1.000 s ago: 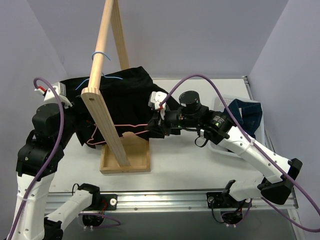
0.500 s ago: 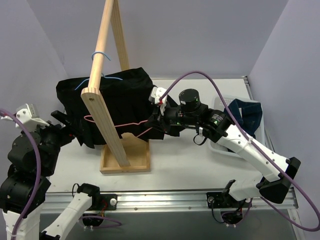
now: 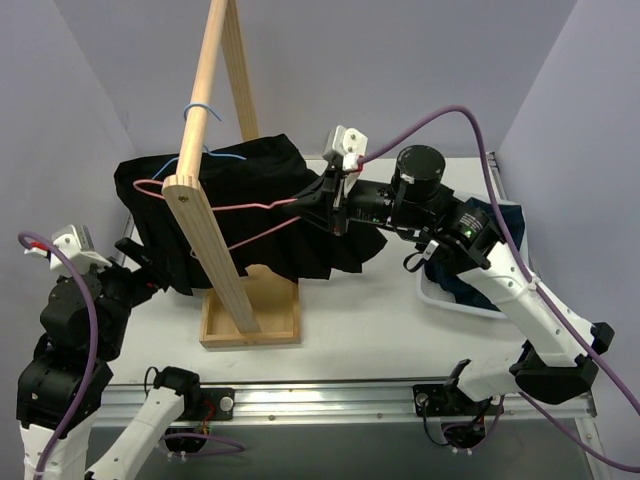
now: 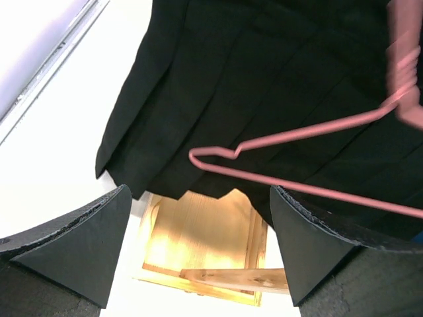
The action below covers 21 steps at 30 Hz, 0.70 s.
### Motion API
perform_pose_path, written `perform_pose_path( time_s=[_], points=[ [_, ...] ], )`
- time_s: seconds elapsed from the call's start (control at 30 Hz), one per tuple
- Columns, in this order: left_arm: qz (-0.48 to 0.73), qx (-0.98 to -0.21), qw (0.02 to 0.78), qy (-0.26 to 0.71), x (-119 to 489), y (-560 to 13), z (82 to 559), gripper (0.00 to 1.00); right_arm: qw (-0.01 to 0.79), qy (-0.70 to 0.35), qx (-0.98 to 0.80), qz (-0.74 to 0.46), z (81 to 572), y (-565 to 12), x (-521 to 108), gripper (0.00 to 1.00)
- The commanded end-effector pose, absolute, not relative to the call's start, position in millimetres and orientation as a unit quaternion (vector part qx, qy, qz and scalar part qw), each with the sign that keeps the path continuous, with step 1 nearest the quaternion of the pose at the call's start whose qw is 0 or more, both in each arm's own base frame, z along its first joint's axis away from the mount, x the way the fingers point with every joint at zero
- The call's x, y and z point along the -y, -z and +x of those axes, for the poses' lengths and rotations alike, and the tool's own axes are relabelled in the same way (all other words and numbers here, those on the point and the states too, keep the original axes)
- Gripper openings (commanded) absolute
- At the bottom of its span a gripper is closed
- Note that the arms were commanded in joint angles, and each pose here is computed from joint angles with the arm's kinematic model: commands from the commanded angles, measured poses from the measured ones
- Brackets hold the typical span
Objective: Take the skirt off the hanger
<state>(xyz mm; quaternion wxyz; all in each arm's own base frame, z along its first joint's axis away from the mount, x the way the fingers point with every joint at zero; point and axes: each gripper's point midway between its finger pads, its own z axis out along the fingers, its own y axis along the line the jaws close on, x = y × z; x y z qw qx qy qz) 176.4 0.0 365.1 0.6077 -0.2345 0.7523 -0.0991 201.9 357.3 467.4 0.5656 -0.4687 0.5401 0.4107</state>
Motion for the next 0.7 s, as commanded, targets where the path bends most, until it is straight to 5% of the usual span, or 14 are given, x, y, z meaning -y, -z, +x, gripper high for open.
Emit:
perform_pose_path(
  time_s=[0.0,0.67],
  points=[
    [-0.235,-0.750,0.607,0.116,4,-363,174,0.94,0.592,-0.428,-0.506,-0.459,203,-502,-362,0.00],
    [-0.217,-0.761,0.597,0.134,16,-355,180,0.95,0.657,-0.439,-0.442,-0.425,177,-581,-328,0.00]
  ],
)
